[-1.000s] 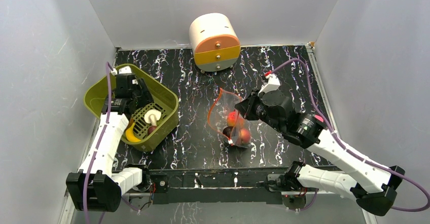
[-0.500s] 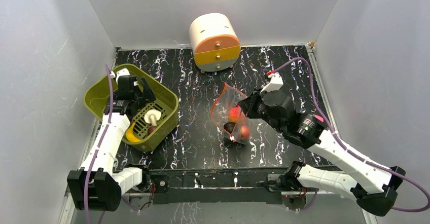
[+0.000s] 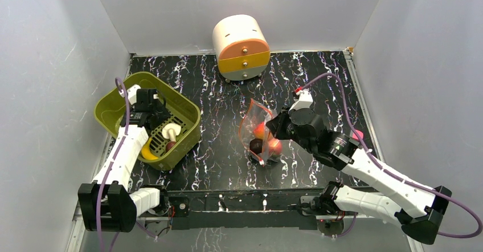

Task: Place the food in the zip-top bag and seal the zipper
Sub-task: Pick up the fake vegetable from the bin.

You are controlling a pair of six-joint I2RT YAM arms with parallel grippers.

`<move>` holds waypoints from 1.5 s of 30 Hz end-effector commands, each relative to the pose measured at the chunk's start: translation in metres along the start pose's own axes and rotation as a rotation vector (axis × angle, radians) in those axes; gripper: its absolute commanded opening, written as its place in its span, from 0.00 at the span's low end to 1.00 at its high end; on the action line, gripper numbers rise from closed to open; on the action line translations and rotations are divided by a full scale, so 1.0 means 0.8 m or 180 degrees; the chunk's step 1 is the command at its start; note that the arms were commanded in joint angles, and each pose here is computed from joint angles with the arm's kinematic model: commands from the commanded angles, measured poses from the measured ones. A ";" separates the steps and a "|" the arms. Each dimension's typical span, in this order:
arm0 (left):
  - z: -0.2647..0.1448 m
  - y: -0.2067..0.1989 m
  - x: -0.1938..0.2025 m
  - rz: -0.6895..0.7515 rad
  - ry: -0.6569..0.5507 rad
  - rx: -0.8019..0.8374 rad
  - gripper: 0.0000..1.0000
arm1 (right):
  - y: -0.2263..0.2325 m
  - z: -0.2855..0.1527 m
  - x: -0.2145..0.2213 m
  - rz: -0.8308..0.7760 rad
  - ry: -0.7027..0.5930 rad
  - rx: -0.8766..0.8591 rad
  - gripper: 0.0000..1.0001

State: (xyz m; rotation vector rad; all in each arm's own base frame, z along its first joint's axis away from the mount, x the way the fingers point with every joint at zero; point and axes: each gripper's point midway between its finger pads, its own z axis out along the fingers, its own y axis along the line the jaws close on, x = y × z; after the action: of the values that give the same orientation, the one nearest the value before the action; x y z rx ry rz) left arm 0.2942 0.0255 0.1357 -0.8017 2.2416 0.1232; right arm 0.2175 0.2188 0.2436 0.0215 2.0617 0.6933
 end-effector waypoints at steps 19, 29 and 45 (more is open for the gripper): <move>-0.015 0.106 -0.002 0.0271 0.0504 -0.1570 0.68 | 0.045 -0.041 -0.099 -0.0401 -0.0366 -0.0101 0.00; 0.040 0.128 0.022 0.0831 0.0751 -0.1544 0.81 | 0.051 -0.039 -0.121 -0.0443 -0.0523 -0.0039 0.00; 0.045 0.100 0.014 0.0688 0.0813 -0.1250 0.33 | 0.047 -0.033 -0.108 -0.0442 -0.0458 -0.0064 0.00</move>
State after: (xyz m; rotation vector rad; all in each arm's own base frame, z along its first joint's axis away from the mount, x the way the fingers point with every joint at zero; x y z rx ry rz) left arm 0.2550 0.0951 0.0655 -0.8152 2.6508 0.6613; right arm 0.2315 0.2100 0.3089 -0.1404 1.9971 0.5302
